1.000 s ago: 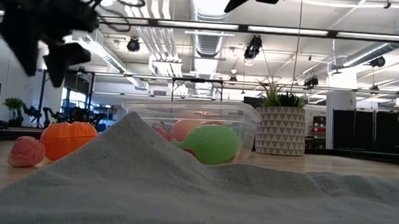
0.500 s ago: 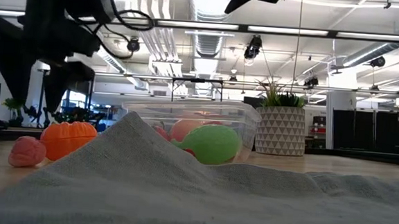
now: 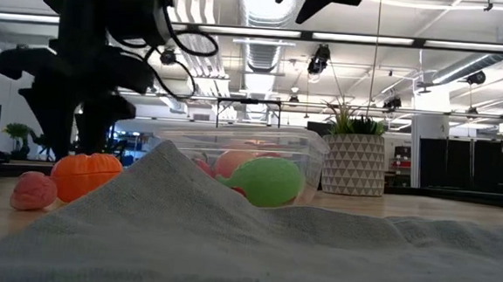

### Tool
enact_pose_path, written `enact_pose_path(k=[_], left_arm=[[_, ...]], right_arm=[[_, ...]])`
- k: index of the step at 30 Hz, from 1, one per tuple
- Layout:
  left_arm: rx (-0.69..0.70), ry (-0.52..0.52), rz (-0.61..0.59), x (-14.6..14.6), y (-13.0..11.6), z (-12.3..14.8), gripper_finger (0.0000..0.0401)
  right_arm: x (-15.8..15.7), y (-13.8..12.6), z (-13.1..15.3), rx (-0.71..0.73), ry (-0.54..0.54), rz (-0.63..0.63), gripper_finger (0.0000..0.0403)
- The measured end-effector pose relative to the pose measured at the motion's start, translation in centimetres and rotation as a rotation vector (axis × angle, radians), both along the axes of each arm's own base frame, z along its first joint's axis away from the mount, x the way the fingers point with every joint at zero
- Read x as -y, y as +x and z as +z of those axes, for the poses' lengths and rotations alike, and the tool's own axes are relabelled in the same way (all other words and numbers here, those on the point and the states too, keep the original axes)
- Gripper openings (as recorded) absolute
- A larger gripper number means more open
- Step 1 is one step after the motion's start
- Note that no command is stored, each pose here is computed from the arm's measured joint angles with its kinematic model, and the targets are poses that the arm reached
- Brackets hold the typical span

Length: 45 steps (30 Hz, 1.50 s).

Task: Pick and placing Produce into tupperware
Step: Put the red strawberry into the transparent container

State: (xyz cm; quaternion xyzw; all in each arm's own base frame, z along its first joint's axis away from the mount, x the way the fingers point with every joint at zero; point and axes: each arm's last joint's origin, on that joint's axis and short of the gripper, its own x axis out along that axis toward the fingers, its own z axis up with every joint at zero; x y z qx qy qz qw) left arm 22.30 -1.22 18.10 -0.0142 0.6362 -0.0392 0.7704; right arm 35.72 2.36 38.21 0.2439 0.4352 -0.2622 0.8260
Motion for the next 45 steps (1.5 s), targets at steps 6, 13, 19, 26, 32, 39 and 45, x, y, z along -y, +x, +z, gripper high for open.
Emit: enact_pose_path(k=[6,13,19,26,32,39,45], left_arm=[[0.072,0.041,-0.202,0.5,-0.1,0.7,0.0235],[0.061,0.062,-0.369,0.5,0.0,0.3,0.0235],[0.023,0.070,-0.463,0.6,0.4,-0.7,0.0235],[-0.054,0.069,-0.470,0.6,0.9,-2.3,0.0235],[-0.072,0.091,-0.467,0.5,1.1,-2.8,0.0235],[-0.031,0.098,-0.463,0.5,1.3,-2.4,0.0213],[-0.026,0.099,-0.461,0.5,1.3,-2.4,0.0176]], right_arm=[[0.0,-0.2,-0.1,-0.023,-0.003,0.003,0.0231],[0.0,-0.3,-0.2,-0.042,-0.017,0.028,0.0231],[0.0,-0.3,-0.2,-0.050,-0.019,0.031,0.0231],[0.0,-0.3,-0.2,-0.051,-0.024,0.036,0.0231],[0.1,-0.3,-0.3,-0.051,-0.031,0.032,0.0231],[0.1,-0.3,-0.5,-0.058,-0.043,0.020,0.0231],[0.1,-0.3,-0.6,-0.062,-0.043,0.019,0.0231]])
